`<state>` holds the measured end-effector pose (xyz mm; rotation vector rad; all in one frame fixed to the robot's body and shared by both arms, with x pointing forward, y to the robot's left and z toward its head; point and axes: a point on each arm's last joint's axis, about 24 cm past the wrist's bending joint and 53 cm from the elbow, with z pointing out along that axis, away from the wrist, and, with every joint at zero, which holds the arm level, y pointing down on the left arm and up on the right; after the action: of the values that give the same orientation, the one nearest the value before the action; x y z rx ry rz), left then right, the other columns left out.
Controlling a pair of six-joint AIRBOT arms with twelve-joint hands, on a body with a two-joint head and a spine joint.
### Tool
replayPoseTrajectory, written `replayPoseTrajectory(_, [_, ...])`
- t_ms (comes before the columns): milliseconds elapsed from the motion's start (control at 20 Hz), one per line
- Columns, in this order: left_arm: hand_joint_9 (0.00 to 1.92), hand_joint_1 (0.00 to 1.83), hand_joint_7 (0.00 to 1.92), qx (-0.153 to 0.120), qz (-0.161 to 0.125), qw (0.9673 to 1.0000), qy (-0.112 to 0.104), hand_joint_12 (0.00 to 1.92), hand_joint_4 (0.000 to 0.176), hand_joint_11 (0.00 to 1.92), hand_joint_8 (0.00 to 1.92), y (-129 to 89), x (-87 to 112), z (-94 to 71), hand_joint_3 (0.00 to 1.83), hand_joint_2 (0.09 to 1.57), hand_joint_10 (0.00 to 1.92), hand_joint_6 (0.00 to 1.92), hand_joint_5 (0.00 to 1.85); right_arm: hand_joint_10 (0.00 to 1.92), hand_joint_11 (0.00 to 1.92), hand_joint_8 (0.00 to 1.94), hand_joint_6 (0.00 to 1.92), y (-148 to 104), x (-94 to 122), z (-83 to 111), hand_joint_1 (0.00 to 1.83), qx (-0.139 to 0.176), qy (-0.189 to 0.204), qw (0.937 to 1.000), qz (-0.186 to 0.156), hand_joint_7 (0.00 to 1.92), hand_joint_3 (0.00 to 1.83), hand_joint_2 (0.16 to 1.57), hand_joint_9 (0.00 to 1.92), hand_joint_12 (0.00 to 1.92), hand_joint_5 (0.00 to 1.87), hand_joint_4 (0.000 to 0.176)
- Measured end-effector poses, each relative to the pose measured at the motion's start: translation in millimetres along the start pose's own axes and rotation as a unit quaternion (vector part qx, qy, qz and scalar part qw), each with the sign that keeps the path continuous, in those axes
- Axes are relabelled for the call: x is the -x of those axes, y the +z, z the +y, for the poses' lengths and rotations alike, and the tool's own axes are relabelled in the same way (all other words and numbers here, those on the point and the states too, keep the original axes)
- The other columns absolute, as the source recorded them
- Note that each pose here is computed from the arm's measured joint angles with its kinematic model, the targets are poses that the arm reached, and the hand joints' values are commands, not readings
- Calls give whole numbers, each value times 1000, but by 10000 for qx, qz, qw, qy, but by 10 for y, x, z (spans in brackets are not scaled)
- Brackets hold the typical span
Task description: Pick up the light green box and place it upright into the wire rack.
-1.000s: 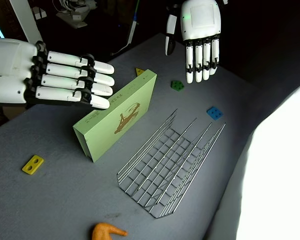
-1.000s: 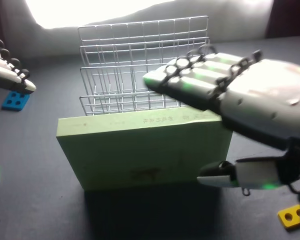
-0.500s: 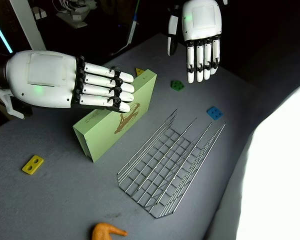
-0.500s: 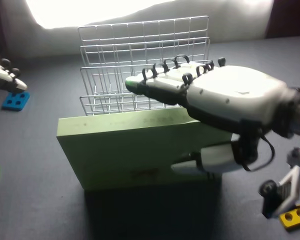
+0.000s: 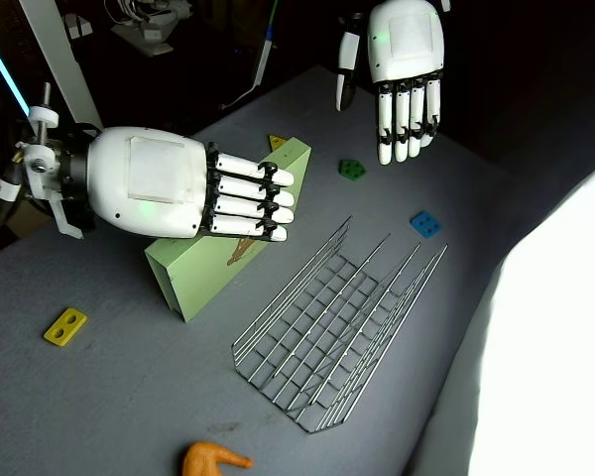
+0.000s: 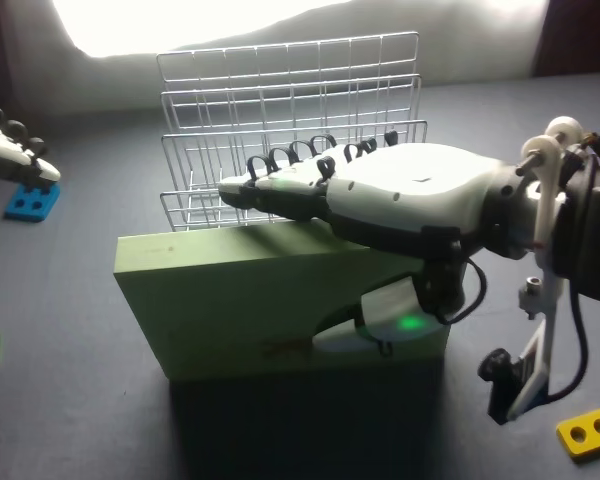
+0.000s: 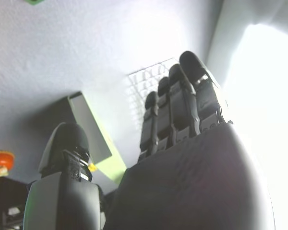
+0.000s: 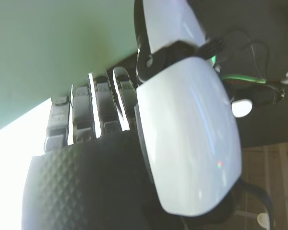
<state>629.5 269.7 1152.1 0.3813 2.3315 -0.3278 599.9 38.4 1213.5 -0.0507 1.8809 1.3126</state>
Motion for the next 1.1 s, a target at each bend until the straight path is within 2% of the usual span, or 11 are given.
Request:
replayPoseTrajectory(100, [240,401,209,36,104,9999,18,834,16,0,0,20,-69,20,0,1234,4,1,156,1,0,0,3,31,16,-13,1037,-3,2,10000,-22,67,2,1022,69,433,59,16])
replayPoseTrajectory(200, [247,379,210,65,179,9998,38,875,14,0,0,30,-115,36,1,1237,4,0,153,2,0,2,3,76,5,-10,1045,12,-19,10000,-12,61,0,1007,64,416,61,21])
replayPoseTrajectory(300, [241,367,209,67,171,9998,37,868,11,0,0,29,-112,38,3,1244,1,0,151,2,0,2,1,110,-29,-12,1041,13,-59,10000,40,49,0,1009,55,375,47,20])
replayPoseTrajectory(400, [243,393,220,66,171,9998,36,862,10,0,4,29,-112,37,1,1242,2,4,162,4,0,3,3,121,-66,-40,1033,-27,-75,9999,133,53,0,1012,62,349,44,17])
replayPoseTrajectory(450, [245,386,221,64,169,9998,36,859,10,0,3,28,-110,37,2,1244,2,3,160,8,0,6,8,120,-62,-57,1046,-47,-81,9999,143,74,0,1007,77,408,64,11])
replayPoseTrajectory(600, [243,375,217,51,150,9999,39,869,7,0,0,28,-99,23,2,1247,1,0,158,6,0,3,6,121,-30,-65,1048,-51,-123,9999,96,88,4,1026,91,370,79,0])
replayPoseTrajectory(800, [243,334,211,47,142,9999,42,866,5,0,2,25,-93,21,7,1268,2,2,148,15,0,7,15,122,56,-49,1088,-14,-108,9999,-84,187,2,1032,172,494,166,0])
replayPoseTrajectory(850, [247,323,212,48,140,9999,44,831,0,0,1,26,-92,22,8,1280,2,0,144,40,0,24,28,122,78,-47,1111,-7,-124,9998,-126,367,0,1028,336,773,280,0])
replayPoseTrajectory(950, [252,313,212,45,144,9999,44,830,0,0,0,26,-94,19,9,1288,3,1,146,92,59,32,43,121,105,-39,1138,8,-195,9996,-185,583,5,1045,600,1195,454,0])
replayPoseTrajectory(1050, [252,311,211,21,147,9999,83,831,0,0,0,28,-96,-13,9,1290,3,1,146,93,62,23,36,121,113,-38,1136,9,-204,9996,-200,613,5,1052,638,1265,478,0])
replayPoseTrajectory(1100, [257,306,215,20,148,9999,80,852,0,0,1,28,-97,-13,5,1287,4,1,148,488,239,97,75,121,113,-38,1145,9,-204,9996,-200,866,14,1096,760,1483,701,0])
